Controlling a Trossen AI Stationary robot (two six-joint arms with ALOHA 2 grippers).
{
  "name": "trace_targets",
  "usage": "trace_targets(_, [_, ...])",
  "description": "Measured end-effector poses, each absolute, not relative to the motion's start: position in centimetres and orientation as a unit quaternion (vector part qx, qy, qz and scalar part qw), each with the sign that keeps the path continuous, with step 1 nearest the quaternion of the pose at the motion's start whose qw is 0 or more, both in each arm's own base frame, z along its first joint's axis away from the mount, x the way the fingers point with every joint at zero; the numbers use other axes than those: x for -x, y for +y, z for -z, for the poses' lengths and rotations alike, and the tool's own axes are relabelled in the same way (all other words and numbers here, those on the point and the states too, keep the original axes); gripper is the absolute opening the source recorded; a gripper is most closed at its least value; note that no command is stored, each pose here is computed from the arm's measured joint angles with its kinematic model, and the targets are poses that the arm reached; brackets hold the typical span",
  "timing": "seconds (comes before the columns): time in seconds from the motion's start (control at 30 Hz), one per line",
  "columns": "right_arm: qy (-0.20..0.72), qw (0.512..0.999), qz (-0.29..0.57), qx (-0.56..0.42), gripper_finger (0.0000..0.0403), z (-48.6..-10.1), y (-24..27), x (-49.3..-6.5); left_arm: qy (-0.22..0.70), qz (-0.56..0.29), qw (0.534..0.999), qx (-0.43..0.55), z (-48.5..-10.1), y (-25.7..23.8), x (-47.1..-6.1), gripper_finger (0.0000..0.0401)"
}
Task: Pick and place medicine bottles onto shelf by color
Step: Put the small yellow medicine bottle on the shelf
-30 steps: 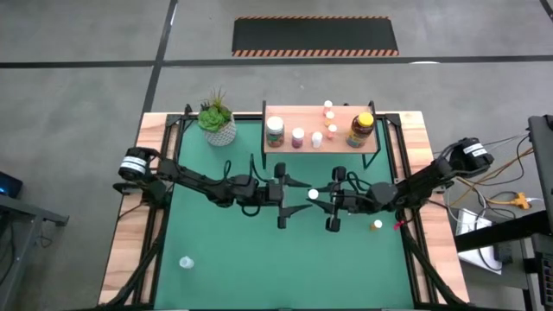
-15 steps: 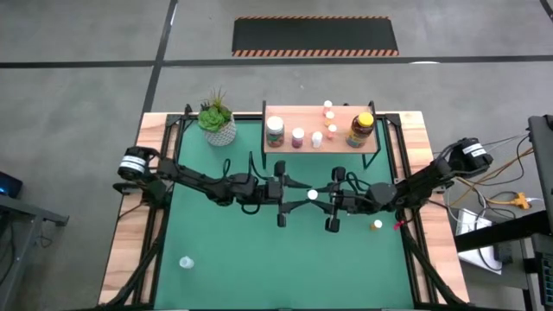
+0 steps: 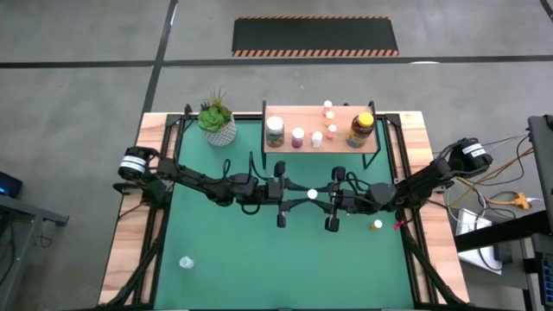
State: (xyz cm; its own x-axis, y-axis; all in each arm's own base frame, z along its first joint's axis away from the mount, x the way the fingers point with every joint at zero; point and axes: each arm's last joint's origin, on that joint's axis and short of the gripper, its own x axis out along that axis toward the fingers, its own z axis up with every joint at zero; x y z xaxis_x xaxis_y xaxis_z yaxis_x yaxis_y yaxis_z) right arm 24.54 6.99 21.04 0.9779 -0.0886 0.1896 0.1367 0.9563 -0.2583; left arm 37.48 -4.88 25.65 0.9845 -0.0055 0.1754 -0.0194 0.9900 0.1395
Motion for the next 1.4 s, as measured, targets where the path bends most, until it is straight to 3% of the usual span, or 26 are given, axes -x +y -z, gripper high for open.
trace_targets(0.47, [-0.087, 0.986, 0.057, 0.133, 0.0103, -21.0, 7.0, -24.5, -0.086, -0.004, 0.994, -0.072, -25.5, -4.9, -37.4, 0.0082])
trace_targets(0.83, [-0.083, 0.988, 0.061, 0.114, 0.0195, -21.1, 6.9, -24.5, -0.084, -0.005, 0.994, -0.074, -25.5, -4.8, -37.2, 0.0081])
trace_targets(1.0, [-0.061, 0.992, 0.056, 0.092, 0.0219, -21.2, 6.9, -24.2, -0.069, -0.004, 0.995, -0.076, -25.0, -4.7, -36.4, 0.0081])
trace_targets(1.13, [-0.007, 0.996, 0.049, 0.077, 0.0226, -21.5, 6.7, -23.6, 0.003, 0.002, 0.995, -0.097, -24.3, -4.6, -35.6, 0.0081])
trace_targets(1.4, [0.215, 0.968, 0.006, 0.129, 0.0228, -24.8, 6.8, -23.5, 0.164, 0.058, 0.984, -0.049, -22.8, -4.6, -33.5, 0.0081])
